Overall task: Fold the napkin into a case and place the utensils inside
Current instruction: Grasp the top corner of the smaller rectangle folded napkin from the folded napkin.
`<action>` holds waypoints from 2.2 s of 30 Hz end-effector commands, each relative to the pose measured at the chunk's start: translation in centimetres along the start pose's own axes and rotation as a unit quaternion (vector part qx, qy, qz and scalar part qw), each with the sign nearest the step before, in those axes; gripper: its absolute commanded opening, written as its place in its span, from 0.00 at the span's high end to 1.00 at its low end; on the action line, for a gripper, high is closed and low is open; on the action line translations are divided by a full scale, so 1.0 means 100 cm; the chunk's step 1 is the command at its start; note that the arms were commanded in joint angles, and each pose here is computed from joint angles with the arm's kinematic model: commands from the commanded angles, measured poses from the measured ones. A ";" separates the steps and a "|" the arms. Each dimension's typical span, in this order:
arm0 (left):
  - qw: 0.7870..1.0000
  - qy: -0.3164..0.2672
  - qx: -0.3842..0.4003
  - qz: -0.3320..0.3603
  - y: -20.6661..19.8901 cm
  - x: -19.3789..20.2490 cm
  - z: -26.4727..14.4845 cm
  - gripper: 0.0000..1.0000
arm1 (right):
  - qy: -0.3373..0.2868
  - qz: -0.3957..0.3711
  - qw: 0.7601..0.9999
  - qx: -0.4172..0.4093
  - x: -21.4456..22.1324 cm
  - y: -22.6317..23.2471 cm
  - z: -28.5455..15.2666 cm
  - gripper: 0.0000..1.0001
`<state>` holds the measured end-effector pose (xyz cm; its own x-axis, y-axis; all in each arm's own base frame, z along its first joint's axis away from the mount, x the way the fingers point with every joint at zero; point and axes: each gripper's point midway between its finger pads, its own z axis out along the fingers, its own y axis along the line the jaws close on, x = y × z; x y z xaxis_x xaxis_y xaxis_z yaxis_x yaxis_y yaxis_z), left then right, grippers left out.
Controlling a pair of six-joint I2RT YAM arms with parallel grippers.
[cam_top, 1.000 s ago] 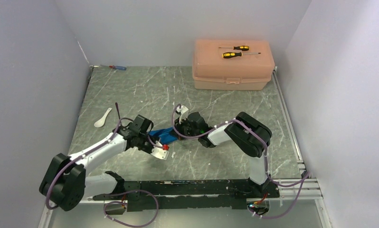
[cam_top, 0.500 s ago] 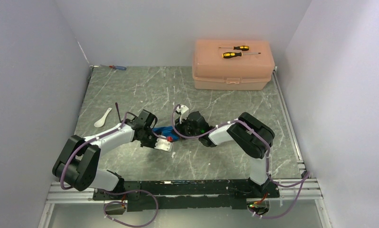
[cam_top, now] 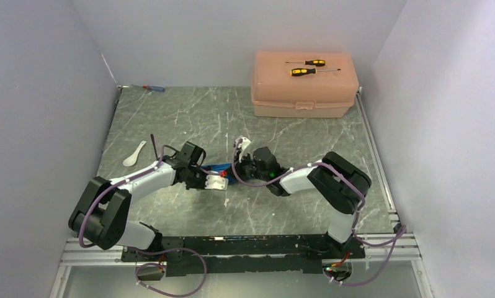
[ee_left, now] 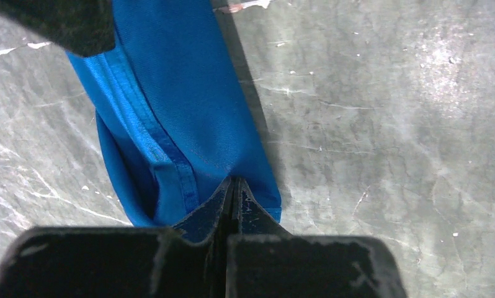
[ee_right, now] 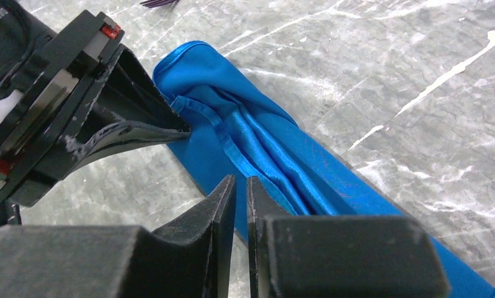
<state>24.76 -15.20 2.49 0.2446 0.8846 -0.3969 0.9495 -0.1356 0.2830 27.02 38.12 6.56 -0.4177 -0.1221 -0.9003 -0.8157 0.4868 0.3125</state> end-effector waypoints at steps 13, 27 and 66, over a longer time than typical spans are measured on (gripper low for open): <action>0.999 -0.010 -0.018 -0.035 0.001 -0.001 0.003 0.97 | -0.054 -0.011 0.994 -0.091 -0.035 0.038 -0.016 0.97; 0.999 -0.003 -0.027 -0.033 -0.001 0.003 0.003 0.97 | -0.011 0.060 0.991 -0.117 0.003 0.047 0.026 1.00; 0.973 -0.060 -0.109 -0.195 0.047 -0.012 -0.033 0.97 | 0.094 0.109 0.990 0.008 0.051 0.002 0.060 1.00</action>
<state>26.45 -13.85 6.09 -0.0896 0.8342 -0.5441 0.9259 0.2711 0.2631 26.92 44.75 2.61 -0.6159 -0.1291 -0.7772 -0.7459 0.4131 0.5225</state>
